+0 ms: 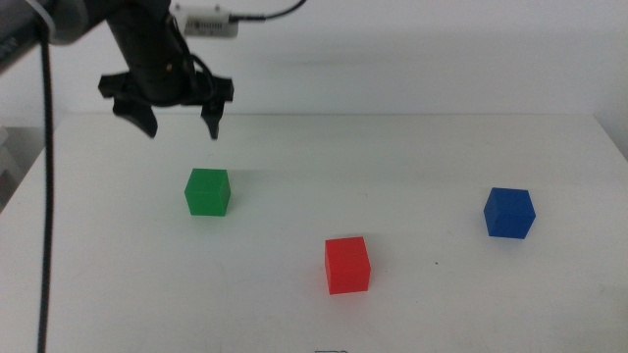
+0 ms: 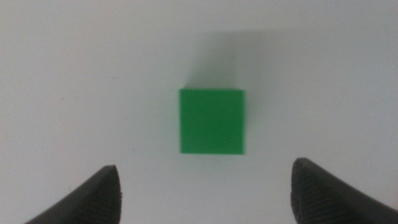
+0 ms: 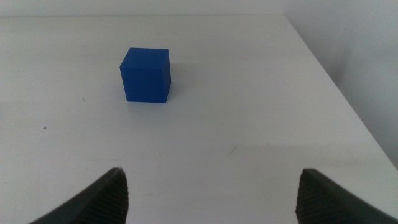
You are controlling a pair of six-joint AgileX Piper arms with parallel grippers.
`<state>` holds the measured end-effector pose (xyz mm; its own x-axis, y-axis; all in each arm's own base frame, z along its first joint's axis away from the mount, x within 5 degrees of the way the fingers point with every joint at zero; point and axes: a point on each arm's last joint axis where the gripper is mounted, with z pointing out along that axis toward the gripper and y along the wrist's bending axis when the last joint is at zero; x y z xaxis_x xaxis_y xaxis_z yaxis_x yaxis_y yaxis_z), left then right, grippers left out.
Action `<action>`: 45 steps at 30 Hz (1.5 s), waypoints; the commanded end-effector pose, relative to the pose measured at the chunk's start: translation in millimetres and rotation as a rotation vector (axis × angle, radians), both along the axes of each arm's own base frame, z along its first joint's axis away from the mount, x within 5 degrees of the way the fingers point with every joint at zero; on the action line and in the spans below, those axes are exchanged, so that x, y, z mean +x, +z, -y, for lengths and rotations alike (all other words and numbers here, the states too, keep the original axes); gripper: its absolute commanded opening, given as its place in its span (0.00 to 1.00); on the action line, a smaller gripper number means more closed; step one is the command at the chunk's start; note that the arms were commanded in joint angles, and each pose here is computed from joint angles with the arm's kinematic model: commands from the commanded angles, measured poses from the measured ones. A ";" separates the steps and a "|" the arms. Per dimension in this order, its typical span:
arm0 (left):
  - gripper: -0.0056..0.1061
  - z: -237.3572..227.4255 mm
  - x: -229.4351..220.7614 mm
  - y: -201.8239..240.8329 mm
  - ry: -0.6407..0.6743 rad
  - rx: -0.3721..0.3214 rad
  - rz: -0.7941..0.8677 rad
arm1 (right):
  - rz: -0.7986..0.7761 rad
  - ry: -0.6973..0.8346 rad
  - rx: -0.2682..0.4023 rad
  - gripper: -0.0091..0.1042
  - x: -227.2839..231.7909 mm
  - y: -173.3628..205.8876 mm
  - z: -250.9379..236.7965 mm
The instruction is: Stack red cubes first, then green, then blue cubes in a specific spot.
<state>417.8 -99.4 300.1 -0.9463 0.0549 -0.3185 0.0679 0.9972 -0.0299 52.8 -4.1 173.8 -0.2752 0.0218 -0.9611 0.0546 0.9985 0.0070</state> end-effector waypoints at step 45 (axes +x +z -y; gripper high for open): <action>0.04 10.0 13.1 -32.8 0.031 -0.086 -0.091 | 0.083 0.009 -0.025 0.71 0.4 8.6 -0.2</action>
<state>445.1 -106.8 210.6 -0.9907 0.0299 -0.1330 0.0410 0.9958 -0.0817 52.8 -4.1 173.8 -0.2752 0.0207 -0.9612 0.0547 0.9985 0.0058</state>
